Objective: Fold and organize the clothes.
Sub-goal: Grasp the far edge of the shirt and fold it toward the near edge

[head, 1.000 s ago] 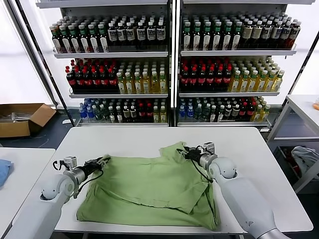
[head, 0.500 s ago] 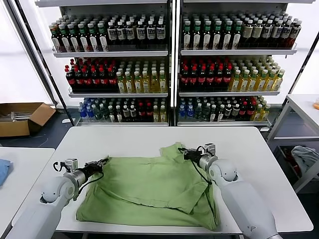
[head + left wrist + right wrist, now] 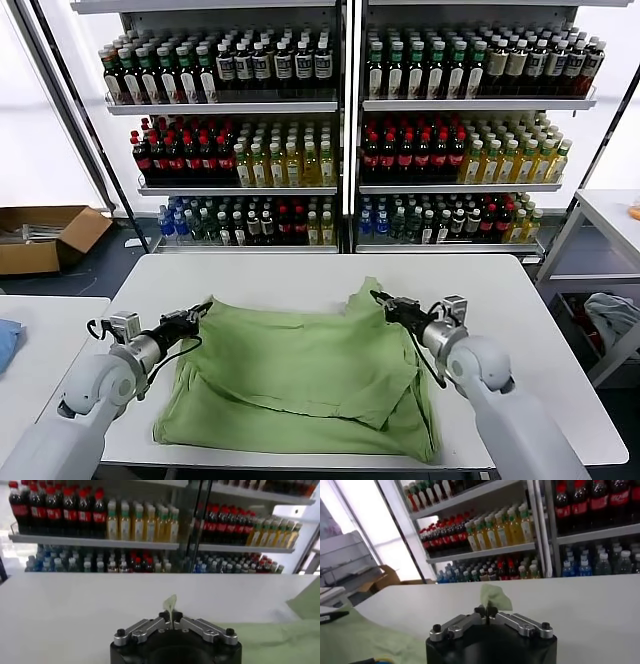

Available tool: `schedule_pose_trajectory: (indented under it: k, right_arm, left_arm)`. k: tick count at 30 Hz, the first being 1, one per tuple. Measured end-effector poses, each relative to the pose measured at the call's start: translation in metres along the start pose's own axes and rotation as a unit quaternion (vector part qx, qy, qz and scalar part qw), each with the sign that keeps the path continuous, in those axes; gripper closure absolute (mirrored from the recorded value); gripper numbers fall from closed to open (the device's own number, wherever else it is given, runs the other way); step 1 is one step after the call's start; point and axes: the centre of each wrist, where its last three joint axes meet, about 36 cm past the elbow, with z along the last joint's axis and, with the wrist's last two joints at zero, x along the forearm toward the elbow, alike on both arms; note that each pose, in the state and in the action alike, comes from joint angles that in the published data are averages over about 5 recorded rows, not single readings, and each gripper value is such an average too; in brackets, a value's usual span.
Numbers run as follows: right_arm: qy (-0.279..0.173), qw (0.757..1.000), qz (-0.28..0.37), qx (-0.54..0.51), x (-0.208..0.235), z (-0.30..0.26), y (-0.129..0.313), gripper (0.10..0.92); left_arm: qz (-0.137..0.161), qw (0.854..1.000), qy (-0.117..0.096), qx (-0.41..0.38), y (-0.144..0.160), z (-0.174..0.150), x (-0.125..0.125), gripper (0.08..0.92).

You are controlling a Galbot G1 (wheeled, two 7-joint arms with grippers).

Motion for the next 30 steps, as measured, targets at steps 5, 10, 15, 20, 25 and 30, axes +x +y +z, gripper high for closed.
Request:
schedule_pose_trajectory:
  k: [5, 10, 15, 20, 25, 30]
  right_arm:
    - [-0.013, 1.0, 0.004, -0.005, 0.04, 0.006, 0.009, 0.915]
    - [-0.016, 1.0, 0.011, -0.011, 0.078, 0.02, 0.02, 0.915]
    - [-0.004, 1.0, 0.023, -0.015, 0.109, 0.039, 0.03, 0.915]
    - [0.019, 0.999, 0.042, -0.017, 0.132, 0.063, 0.037, 0.915]
    - [0.033, 0.998, 0.061, -0.014, 0.148, 0.079, 0.039, 0.894]
    - [0.034, 0.997, 0.072, -0.007, 0.158, 0.085, 0.037, 0.772]
  left_arm:
    - [0.0, 1.0, -0.011, 0.0, -0.007, 0.0, 0.022, 0.909]
    - [0.0, 1.0, -0.012, 0.0, -0.017, 0.007, 0.044, 0.909]
    - [0.002, 1.0, -0.004, 0.002, -0.027, 0.021, 0.064, 0.909]
    - [0.006, 1.0, 0.02, 0.001, -0.038, 0.045, 0.081, 0.909]
    - [-0.007, 0.999, 0.044, -0.006, -0.045, 0.066, 0.096, 0.909]
    - [-0.028, 0.998, 0.061, -0.012, -0.052, 0.079, 0.11, 0.882]
